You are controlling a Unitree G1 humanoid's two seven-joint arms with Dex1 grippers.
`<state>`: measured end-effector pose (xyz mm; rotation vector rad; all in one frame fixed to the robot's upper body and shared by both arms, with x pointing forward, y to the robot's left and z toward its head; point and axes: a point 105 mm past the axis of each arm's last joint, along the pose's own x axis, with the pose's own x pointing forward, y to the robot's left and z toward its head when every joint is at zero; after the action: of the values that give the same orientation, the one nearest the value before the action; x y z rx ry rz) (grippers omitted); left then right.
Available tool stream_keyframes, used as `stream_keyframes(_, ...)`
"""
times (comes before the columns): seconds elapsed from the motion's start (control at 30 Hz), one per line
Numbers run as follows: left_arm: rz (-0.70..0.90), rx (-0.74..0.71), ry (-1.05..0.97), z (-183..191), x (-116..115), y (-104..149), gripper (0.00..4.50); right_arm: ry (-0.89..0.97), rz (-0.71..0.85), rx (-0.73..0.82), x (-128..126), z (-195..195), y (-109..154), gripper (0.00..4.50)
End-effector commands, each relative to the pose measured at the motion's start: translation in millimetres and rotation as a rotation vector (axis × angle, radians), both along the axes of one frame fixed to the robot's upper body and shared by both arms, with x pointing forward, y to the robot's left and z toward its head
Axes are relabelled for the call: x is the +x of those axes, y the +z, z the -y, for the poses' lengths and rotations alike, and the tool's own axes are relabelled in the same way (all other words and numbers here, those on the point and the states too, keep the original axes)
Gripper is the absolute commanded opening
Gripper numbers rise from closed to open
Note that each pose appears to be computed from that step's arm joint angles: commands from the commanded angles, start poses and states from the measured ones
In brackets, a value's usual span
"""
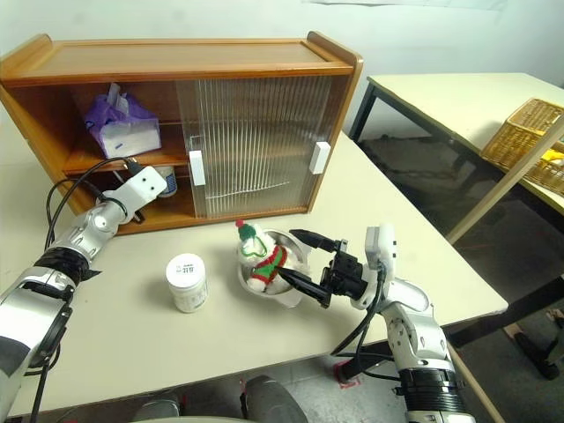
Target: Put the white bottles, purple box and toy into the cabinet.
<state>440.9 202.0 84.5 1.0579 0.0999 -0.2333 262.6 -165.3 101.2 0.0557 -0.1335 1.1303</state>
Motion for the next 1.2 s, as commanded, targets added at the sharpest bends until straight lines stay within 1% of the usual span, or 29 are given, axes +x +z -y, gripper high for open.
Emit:
stream_keyframes(0.03, 0.003, -0.008, -0.056, 16, 2, 1, 0.03, -0.015, 0.029, -0.002, 0, 2, 7, 4.50)
stream_keyframes(0.5, 0.001, -0.045, -0.157, 49, 2, 0, 0.03, -0.009, 0.022, 0.006, 1, 0, 5, 4.50)
stream_keyframes(0.6, -0.002, -0.087, -0.163, 49, -1, -1, 0.03, -0.008, 0.018, 0.008, 1, 0, 3, 4.50)
stream_keyframes(0.67, -0.005, -0.137, -0.143, 41, -4, -3, 0.03, -0.007, 0.016, 0.009, 1, 0, 2, 4.50)
stream_keyframes(0.77, -0.031, -0.231, -0.133, 25, -16, -7, 0.03, -0.003, 0.011, 0.008, 0, 0, 0, 4.50)
stream_keyframes(0.9, -0.056, -0.413, -0.239, 17, -48, -3, 0.03, 0.009, 0.006, -0.003, 1, 3, -2, 4.50)
stream_keyframes(0.93, -0.124, -0.497, -0.273, 14, -60, -8, 0.03, 0.011, 0.005, -0.007, 2, 5, -2, 4.50)
stream_keyframes(0.97, -0.174, -0.554, -0.305, 11, -73, -11, 0.21, 0.013, 0.004, -0.010, 3, 6, -2, 4.50)
stream_keyframes(1.03, -0.218, -0.639, -0.362, 6, -91, -8, 0.60, 0.017, 0.005, -0.015, 3, 8, -1, 4.50)
stream_keyframes(1.1, -0.254, -0.749, -0.429, -1, -110, -2, 1.28, 0.021, 0.005, -0.022, 4, 11, -1, 4.50)
stream_keyframes(1.17, -0.355, -0.808, -0.568, 1, -139, -1, 1.99, 0.024, 0.002, -0.028, 4, 14, -2, 4.50)
stream_keyframes(1.2, -0.391, -0.830, -0.613, 2, -149, 0, 2.30, 0.025, 0.000, -0.029, 4, 14, -2, 4.50)
